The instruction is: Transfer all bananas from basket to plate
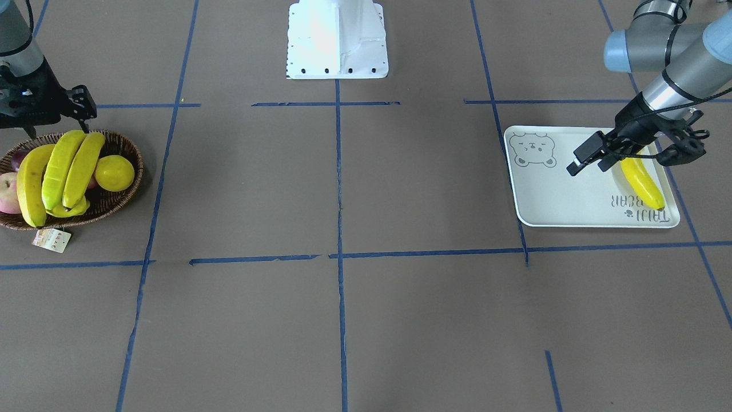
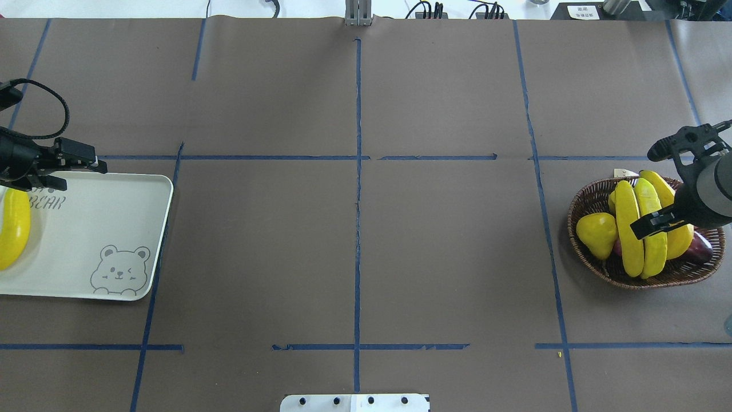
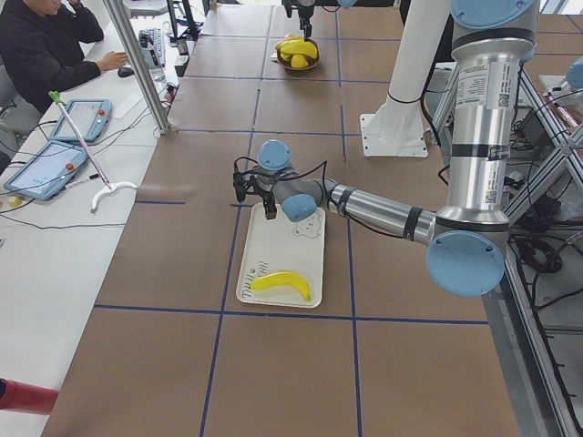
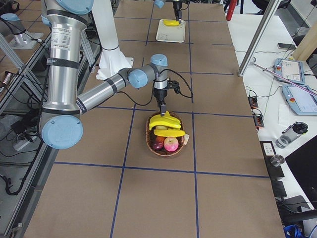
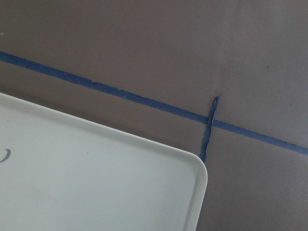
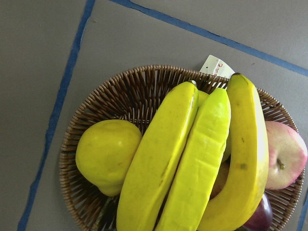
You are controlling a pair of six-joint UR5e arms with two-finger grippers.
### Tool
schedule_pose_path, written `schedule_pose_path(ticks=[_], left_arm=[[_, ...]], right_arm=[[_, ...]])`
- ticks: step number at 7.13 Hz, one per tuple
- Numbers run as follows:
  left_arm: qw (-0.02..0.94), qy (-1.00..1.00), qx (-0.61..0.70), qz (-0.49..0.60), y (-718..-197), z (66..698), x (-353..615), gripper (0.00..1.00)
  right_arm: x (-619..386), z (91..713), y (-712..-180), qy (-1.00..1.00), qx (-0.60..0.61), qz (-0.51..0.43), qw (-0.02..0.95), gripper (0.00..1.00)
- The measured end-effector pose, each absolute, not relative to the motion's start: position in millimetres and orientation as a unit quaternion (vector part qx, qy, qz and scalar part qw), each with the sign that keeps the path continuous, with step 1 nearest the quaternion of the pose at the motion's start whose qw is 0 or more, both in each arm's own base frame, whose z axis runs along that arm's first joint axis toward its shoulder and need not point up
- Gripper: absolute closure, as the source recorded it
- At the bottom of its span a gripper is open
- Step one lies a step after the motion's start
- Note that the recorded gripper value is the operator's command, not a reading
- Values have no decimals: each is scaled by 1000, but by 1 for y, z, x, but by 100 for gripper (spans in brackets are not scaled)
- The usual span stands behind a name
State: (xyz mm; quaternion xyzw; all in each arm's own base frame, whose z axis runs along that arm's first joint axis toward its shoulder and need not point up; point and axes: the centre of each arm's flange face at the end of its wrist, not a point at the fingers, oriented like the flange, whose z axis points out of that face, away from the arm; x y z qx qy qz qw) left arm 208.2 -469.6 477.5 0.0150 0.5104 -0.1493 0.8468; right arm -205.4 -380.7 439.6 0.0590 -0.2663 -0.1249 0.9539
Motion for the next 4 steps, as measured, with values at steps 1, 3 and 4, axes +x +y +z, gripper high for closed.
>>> schedule_pose_path(ticks=[1, 3, 4], left_arm=[[847, 510, 14, -149, -469, 477, 209, 0], [847, 510, 13, -148, -468, 478, 211, 0], [847, 510, 13, -149, -468, 478, 211, 0]], right_arm=[[-205, 449, -379, -265, 49, -127, 955, 13], [-208, 467, -381, -261, 28, -126, 957, 12], [-210, 474, -383, -259, 21, -125, 958, 12]])
